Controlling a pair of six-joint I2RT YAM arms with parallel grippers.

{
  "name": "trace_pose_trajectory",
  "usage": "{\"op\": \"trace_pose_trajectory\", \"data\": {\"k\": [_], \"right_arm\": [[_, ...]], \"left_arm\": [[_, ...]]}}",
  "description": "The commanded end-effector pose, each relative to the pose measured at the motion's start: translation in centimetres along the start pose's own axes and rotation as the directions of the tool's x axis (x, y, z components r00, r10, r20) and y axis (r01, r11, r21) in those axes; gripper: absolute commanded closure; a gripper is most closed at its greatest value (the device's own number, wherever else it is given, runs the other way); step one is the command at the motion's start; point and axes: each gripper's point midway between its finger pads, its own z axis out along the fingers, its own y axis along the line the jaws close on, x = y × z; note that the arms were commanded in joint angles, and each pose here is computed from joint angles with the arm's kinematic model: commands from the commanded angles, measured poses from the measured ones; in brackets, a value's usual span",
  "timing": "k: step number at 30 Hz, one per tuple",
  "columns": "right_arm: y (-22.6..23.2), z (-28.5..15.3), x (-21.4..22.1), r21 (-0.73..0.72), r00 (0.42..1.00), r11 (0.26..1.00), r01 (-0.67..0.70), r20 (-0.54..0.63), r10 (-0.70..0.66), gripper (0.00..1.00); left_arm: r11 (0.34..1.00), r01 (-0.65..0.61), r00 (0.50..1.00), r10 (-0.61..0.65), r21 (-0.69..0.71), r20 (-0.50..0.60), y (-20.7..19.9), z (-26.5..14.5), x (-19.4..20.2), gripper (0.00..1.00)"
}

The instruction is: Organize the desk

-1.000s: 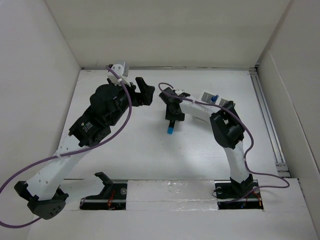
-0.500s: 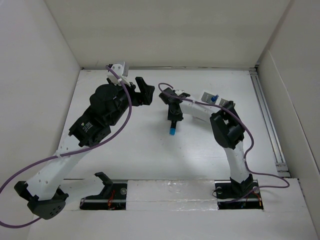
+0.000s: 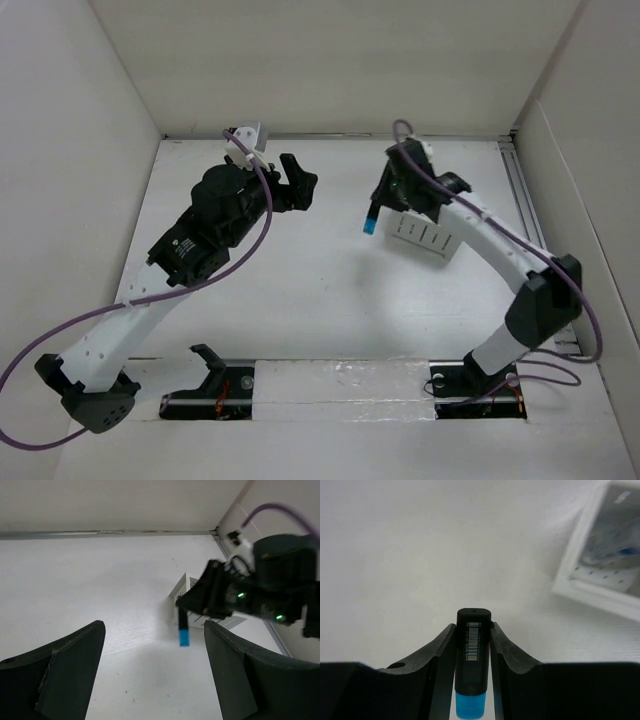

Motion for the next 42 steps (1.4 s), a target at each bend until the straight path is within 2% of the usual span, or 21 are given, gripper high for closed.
{"op": "trace_pose_trajectory", "data": {"k": [1, 5, 6, 10, 13, 16, 20, 26, 37, 42], "right_arm": [[-3.7, -2.8, -4.9, -0.013, 0.988, 0.995, -0.101, 0.114, 0.102, 0.99], [-11.2, -4.4, -8.7, 0.099, 0.958, 0.975, -0.199, 0.227, 0.173, 0.98], [-14.4, -4.8, -9.9, 0.169, 0.943, 0.953, -0.25, 0.266, 0.2, 0.98], [-21.7, -6.3, -12.0, 0.314, 0.908, 0.887, -0.339, 0.356, 0.222, 0.98], [-25.5, -7.3, -13.4, 0.375, 0.883, 0.843, -0.386, 0.413, 0.221, 0.98], [-27.3, -7.6, -14.4, 0.412, 0.874, 0.821, -0.395, 0.444, 0.198, 0.97], [-27.9, -7.7, -15.6, 0.453, 0.873, 0.802, -0.39, 0.459, 0.165, 0.97], [-25.4, -6.5, -15.3, 0.506, 0.894, 0.805, -0.311, 0.443, 0.067, 0.97], [-22.9, -4.2, -16.3, 0.582, 0.905, 0.776, -0.242, 0.425, -0.037, 0.97], [-22.1, -3.1, -15.3, 0.615, 0.912, 0.76, -0.209, 0.403, -0.075, 0.97]], "left_arm": [[0.998, 0.033, 0.999, -0.034, 0.047, 0.009, -1.4, 0.8, -0.6, 0.24], [0.995, 0.048, 0.999, -0.046, 0.091, -0.025, -2.4, 1.4, 0.1, 0.24], [0.994, 0.049, 0.998, -0.046, 0.095, -0.031, -2.5, 1.6, 0.3, 0.24], [0.992, 0.051, 0.997, -0.044, 0.115, -0.067, -3.1, 2.4, 1.1, 0.24], [0.992, 0.05, 0.994, -0.038, 0.119, -0.099, -3.2, 3.0, 2.0, 0.24], [0.991, 0.051, 0.993, -0.036, 0.127, -0.115, -3.4, 3.2, 2.4, 0.24], [0.991, 0.043, 0.994, -0.03, 0.128, -0.103, -3.5, 3.4, 2.1, 0.24], [0.993, 0.022, 0.996, -0.011, 0.116, -0.091, -3.2, 3.6, 1.9, 0.24], [0.994, -0.013, 0.997, 0.021, 0.105, -0.073, -2.7, 3.4, 1.7, 0.23], [0.996, -0.023, 0.997, 0.029, 0.089, -0.069, -2.3, 3.2, 1.6, 0.23]]}}
